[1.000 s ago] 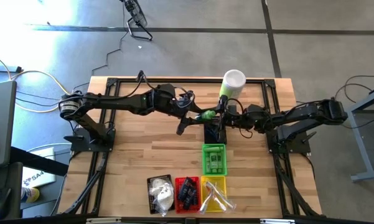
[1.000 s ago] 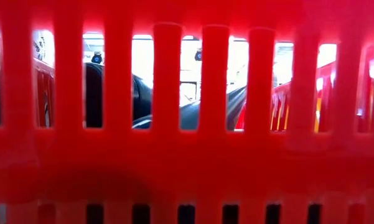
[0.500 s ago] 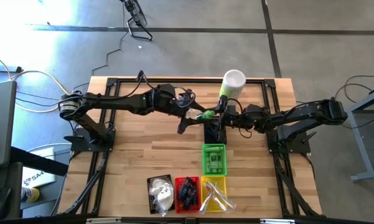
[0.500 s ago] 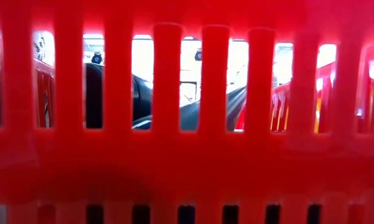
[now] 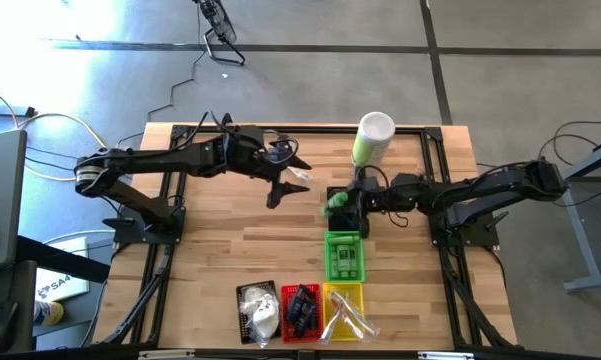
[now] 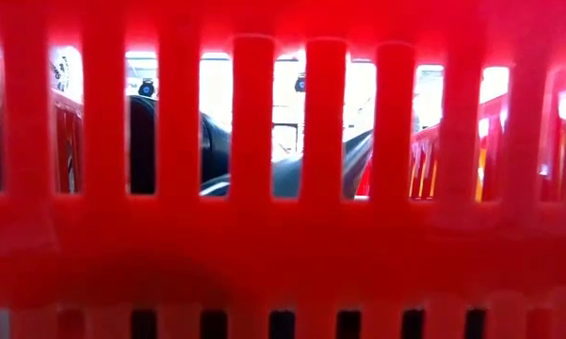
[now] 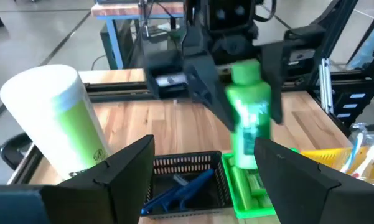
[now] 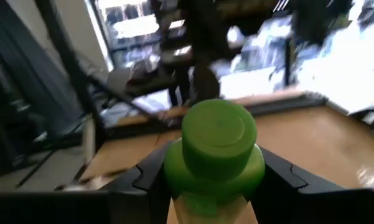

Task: Pick & Place Travel size toiletries
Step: Put the green shampoo into the green bin

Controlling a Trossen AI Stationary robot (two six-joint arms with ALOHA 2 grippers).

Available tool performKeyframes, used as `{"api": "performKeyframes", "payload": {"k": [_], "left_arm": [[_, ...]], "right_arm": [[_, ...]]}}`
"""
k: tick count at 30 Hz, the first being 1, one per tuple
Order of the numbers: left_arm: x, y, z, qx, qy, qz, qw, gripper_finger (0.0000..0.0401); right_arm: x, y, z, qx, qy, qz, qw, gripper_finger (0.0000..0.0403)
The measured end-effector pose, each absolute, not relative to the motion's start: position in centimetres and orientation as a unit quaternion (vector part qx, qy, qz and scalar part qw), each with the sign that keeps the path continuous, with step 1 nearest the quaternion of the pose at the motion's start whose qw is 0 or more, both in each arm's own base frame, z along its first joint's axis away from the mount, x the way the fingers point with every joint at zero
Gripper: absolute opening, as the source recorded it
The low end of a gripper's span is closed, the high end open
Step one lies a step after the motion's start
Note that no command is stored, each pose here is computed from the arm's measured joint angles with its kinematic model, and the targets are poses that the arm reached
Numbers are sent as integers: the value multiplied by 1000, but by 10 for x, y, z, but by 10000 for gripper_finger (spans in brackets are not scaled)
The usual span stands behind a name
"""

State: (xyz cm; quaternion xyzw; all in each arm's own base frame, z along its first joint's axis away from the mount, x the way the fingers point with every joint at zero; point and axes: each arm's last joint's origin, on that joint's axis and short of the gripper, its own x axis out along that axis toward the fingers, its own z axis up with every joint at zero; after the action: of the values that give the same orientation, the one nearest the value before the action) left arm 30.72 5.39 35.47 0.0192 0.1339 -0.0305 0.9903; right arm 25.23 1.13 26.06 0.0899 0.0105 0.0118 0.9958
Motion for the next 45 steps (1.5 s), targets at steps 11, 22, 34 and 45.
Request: {"api": "performKeyframes", "payload": {"k": [11, 22, 34, 45], "left_arm": [[305, 54, 347, 7, 173, -30, 984, 271], [304, 53, 344, 5, 188, -31, 982, 271], [304, 53, 344, 7, 187, -31, 982, 271], [304, 53, 343, 5, 194, -32, 980, 271]], "right_arm": [[243, 46, 225, 213, 208, 59, 953, 162], [231, 88, 215, 239, 252, 66, 935, 163], [235, 106, 178, 251, 327, -4, 911, 160], [236, 103, 173, 237, 321, -45, 916, 215]]}}
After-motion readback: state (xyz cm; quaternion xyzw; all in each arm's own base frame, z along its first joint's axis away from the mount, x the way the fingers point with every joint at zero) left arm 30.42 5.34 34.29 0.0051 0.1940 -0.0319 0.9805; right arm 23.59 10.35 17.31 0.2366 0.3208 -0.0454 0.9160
